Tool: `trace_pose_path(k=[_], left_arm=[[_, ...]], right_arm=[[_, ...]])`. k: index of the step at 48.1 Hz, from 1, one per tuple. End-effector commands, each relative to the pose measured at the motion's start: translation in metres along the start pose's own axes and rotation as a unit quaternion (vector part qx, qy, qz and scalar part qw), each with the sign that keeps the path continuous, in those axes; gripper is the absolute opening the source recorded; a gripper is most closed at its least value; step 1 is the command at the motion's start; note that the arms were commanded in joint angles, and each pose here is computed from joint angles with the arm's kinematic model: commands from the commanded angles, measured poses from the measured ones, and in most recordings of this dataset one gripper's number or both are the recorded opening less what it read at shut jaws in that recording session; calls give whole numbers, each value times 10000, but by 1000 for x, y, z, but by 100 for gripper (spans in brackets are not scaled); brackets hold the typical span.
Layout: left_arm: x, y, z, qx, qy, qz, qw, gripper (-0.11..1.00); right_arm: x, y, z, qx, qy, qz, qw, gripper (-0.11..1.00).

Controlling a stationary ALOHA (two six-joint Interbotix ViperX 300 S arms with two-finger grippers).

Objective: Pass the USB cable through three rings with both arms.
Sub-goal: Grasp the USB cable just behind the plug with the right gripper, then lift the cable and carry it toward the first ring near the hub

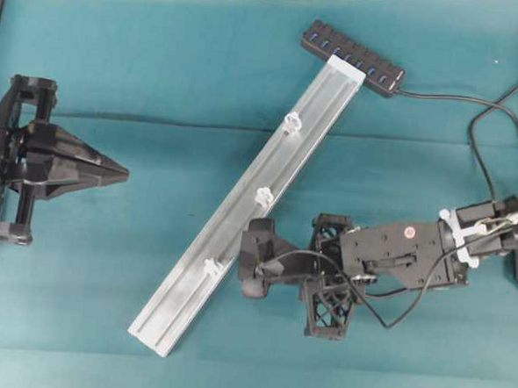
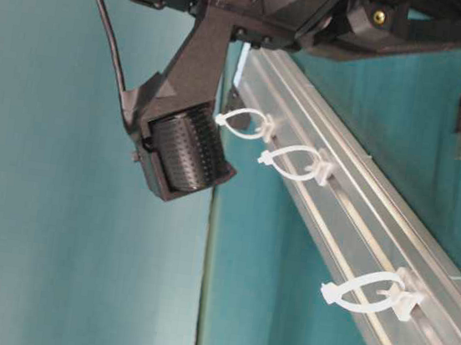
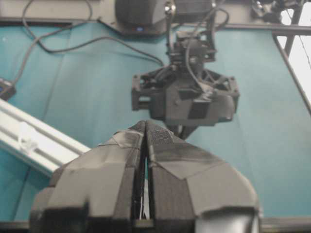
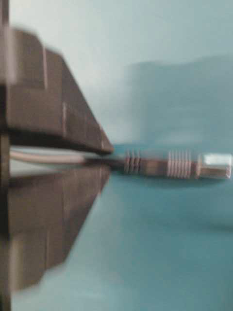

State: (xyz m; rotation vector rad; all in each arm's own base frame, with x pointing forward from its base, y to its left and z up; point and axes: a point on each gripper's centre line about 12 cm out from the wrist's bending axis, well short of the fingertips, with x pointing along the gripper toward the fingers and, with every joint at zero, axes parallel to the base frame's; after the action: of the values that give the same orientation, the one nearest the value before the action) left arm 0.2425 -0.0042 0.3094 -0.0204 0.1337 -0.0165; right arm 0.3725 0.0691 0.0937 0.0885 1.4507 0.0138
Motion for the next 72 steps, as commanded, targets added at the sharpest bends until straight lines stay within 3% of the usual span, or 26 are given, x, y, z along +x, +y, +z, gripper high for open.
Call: trace_pose_path(k=[1,23,28,36,46,52,64,72], left_arm=[[-1,1,6,4,-93,28,10000,-2],[0,1,4,-4,-39,29,10000,-2],[0,2,3,-5,22,39,10000,-2],[0,5,2,-6,36,101,9999,-2],[0,12,5,-33,-21,251,9997,-2],[-1,12,8,-31,-97,249,9996,-2],[-5,12,13,-20,-220,246,9995,-2],[-6,13,18,-20,-312,267,9992,-2]], right_arm=[[5,5,-3,-86,142,-8,9999,8],[-7,-3,-3,-31,218,-31,9998,8],[-36,-18,-2,94,299,-46,9995,8],[-82,-43,4,292,3,-22,9996,8],[-145,-81,0,303,-453,-73,9985,8],[-171,-104,-11,289,-349,-135,9989,8],[-200,-139,-19,22,-147,-195,9997,8],[-203,-149,-17,-556,73,-201,9982,8]])
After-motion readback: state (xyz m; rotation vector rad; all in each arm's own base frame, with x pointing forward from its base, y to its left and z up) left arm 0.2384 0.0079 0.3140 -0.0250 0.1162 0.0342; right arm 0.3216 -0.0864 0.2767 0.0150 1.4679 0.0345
